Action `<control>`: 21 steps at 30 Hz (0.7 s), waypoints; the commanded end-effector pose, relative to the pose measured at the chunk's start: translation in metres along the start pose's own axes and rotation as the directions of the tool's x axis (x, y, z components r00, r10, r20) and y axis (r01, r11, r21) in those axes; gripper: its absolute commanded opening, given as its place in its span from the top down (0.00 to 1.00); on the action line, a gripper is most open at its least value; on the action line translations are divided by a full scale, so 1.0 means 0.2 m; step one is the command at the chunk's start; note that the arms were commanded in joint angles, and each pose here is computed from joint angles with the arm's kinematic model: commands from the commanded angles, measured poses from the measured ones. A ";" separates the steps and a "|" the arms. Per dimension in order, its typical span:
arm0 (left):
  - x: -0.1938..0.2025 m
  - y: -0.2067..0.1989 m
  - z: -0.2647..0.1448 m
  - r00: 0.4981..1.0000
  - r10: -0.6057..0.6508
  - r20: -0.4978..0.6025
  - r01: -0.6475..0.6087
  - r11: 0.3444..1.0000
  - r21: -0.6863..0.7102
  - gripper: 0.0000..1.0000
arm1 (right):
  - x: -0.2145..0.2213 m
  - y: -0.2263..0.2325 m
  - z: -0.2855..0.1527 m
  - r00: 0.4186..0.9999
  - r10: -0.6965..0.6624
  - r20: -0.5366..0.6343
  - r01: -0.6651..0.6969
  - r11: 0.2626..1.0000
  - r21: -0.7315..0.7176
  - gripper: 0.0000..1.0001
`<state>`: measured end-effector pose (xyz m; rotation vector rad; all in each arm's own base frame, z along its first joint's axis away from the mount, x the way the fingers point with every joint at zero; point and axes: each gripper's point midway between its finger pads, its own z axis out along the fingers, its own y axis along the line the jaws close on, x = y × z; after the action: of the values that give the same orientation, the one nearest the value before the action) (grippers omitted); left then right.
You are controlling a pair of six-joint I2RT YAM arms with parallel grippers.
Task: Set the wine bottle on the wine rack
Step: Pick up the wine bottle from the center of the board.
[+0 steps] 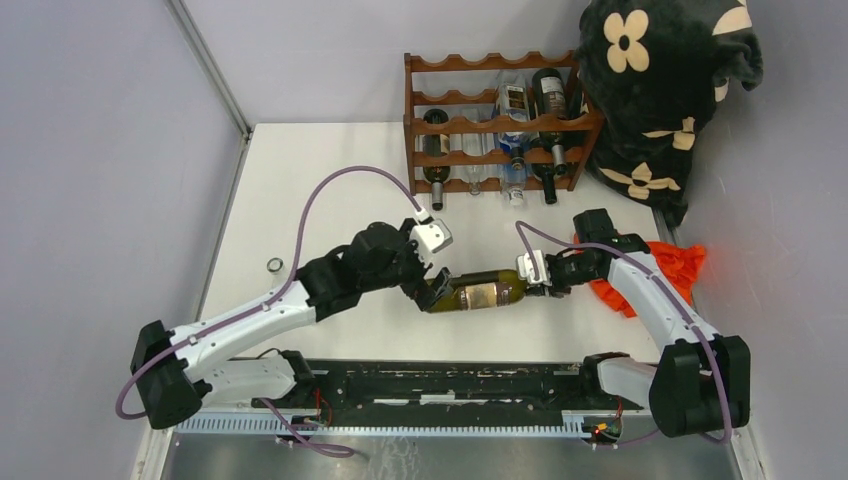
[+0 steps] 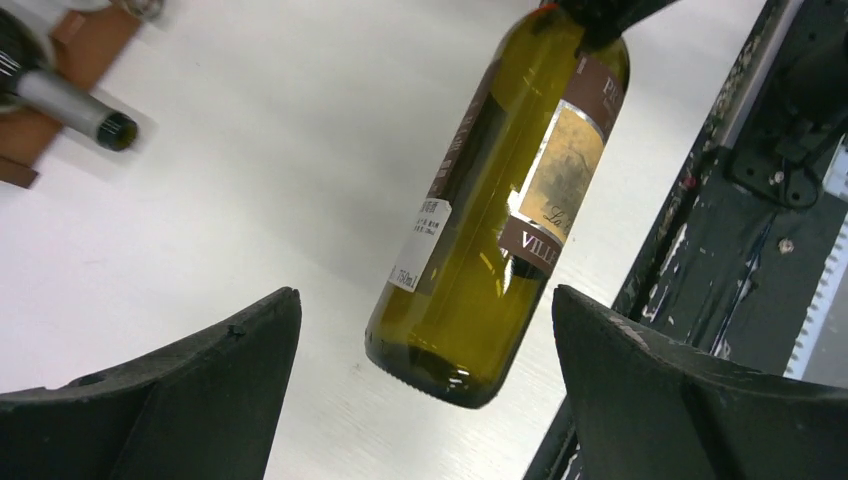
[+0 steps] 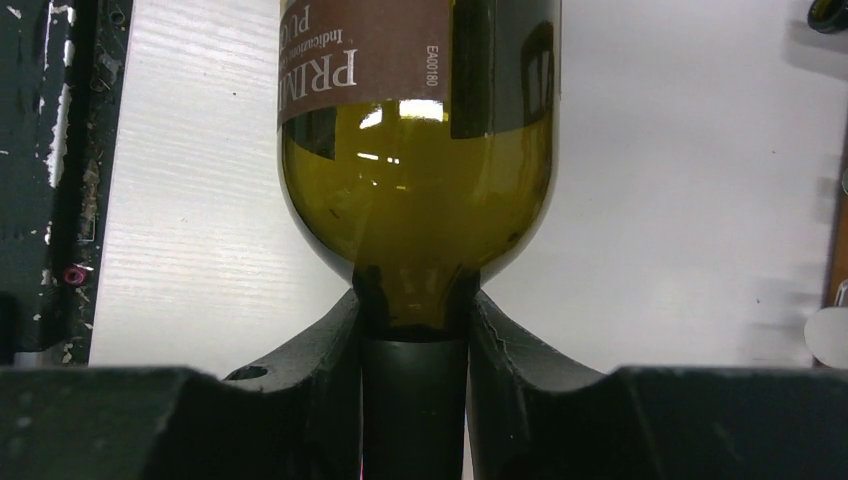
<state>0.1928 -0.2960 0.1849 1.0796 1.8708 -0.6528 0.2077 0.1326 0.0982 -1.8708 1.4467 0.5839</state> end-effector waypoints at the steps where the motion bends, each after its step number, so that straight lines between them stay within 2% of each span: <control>1: -0.25 0.06 -0.14 0.992 -0.024 0.124 0.033 0.997 -0.074 0.00 | -0.17 -0.05 -0.05 0.982 -0.004 0.187 -0.010 0.997 0.077 0.98; 8: -0.44 0.08 -0.28 0.971 -0.069 0.230 0.097 0.989 -0.111 0.00 | -0.18 -0.07 -0.07 0.971 0.056 0.233 -0.088 0.988 0.127 0.98; 13: -0.54 0.11 -0.40 0.934 -0.117 0.338 0.172 0.975 -0.139 0.00 | -0.18 -0.11 -0.08 0.962 0.101 0.253 -0.149 0.973 0.178 1.00; 21: -0.66 0.15 -0.59 0.871 -0.155 0.467 0.257 0.953 -0.162 0.00 | -0.24 -0.24 -0.13 0.910 0.225 0.349 -0.330 0.903 0.277 1.00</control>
<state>0.1999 -0.2560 0.3144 0.6736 1.6881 -0.6774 0.2155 0.1340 0.1117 -1.4330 1.6267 0.6534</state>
